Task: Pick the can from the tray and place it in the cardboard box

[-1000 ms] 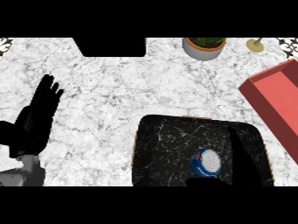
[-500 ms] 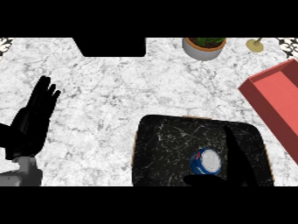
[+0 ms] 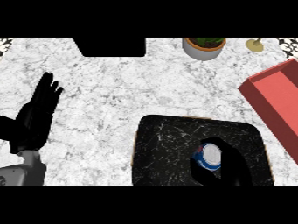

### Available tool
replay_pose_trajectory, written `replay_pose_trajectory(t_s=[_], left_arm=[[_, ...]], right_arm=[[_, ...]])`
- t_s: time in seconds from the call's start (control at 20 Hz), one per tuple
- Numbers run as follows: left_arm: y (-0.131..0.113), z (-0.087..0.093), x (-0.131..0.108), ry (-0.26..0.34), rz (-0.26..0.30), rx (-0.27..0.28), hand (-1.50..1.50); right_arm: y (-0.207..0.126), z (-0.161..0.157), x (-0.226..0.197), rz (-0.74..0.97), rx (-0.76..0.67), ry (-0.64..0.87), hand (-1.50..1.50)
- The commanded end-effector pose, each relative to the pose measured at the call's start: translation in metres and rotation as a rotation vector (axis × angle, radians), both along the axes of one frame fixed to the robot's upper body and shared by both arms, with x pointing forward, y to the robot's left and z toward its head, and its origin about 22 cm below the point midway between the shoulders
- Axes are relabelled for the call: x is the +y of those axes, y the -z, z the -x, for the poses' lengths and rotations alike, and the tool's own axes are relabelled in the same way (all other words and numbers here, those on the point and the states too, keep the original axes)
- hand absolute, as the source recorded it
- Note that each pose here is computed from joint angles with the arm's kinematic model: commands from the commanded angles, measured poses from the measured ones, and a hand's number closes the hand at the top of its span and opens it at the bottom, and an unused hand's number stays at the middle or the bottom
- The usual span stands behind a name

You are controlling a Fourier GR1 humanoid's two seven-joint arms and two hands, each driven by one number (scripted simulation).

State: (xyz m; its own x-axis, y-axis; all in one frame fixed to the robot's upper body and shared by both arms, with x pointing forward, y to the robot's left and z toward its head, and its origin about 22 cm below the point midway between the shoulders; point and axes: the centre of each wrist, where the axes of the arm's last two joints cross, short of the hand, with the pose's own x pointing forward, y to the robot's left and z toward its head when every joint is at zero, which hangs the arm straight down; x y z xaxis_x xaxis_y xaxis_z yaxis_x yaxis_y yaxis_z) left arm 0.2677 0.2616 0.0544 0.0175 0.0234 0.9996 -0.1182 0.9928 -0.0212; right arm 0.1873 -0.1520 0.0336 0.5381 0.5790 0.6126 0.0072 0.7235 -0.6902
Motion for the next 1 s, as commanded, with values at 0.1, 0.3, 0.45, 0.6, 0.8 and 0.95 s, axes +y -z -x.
replay_pose_trajectory(t_s=[0.1, 0.3, 0.45, 0.6, 0.8, 0.95], left_arm=[[-0.019, 0.005, 0.008, 0.0, 0.006, 0.002, 0.0], [0.006, -0.001, -0.011, 0.004, -0.006, 0.013, 0.0], [-0.01, 0.011, 0.002, 0.015, -0.004, 0.023, 0.0], [-0.004, 0.005, -0.007, 0.031, 0.0, 0.01, 0.0], [0.001, 0.002, -0.011, 0.022, 0.008, 0.014, 0.0], [-0.002, 0.012, 0.009, -0.001, -0.022, 0.004, 0.0]], right_arm=[[-0.012, -0.008, 0.011, 0.102, -0.032, -0.015, 1.5], [-0.001, 0.011, -0.004, 0.171, -0.102, 0.017, 1.5], [-0.003, 0.018, 0.011, 0.236, -0.141, -0.128, 1.5], [-0.001, 0.036, 0.036, 0.373, -0.193, -0.569, 1.5], [-0.005, 0.046, 0.037, 0.511, -0.303, -0.918, 1.5], [-0.028, 0.07, 0.047, 0.507, -0.383, -0.976, 1.5]])
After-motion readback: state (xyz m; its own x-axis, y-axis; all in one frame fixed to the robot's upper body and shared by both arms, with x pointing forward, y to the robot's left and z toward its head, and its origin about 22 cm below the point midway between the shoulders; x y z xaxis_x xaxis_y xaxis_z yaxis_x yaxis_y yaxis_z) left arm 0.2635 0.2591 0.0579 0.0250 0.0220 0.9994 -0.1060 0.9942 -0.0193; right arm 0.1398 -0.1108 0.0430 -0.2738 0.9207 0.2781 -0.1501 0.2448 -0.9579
